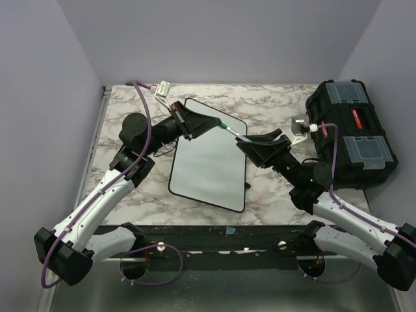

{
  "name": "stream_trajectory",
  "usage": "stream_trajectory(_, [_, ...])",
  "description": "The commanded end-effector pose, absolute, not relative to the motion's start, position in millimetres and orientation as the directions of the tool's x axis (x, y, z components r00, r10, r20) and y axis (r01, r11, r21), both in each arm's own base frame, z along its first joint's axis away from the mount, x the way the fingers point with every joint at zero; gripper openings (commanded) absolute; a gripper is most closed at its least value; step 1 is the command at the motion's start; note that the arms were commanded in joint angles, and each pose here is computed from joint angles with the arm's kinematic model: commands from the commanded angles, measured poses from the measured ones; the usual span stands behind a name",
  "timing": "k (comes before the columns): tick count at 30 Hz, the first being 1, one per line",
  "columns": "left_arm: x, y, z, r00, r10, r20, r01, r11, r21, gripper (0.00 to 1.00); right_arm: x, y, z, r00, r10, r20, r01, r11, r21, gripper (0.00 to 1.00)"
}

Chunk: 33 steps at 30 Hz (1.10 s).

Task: Write a sentence on the whiteboard
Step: Open the whiteboard marker from the pen cap.

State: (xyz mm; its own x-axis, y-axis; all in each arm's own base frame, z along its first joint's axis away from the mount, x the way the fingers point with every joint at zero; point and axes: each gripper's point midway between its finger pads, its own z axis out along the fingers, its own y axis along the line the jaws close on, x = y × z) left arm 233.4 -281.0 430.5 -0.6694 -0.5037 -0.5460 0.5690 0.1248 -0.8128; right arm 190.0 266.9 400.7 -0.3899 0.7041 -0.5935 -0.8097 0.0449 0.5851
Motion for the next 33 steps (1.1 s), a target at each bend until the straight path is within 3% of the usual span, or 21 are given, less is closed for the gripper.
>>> stream_trajectory(1, [231, -281, 436, -0.645, -0.529, -0.551, 0.590, 0.113, -0.799, 0.00, 192, 260, 418, -0.347, 0.750, -0.563, -0.825, 0.041, 0.563, 0.49])
stream_trajectory(12, [231, -286, 432, -0.610, -0.480, -0.630, 0.630, 0.188, -0.754, 0.00, 209, 270, 408, -0.333, 0.696, -0.636, -0.791, 0.161, 0.590, 0.45])
stream_trajectory(33, [237, -299, 414, -0.627, -0.440, -0.643, 0.619, 0.219, -0.754, 0.00, 204, 272, 415, -0.338, 0.699, -0.630, -0.815, 0.117, 0.568, 0.36])
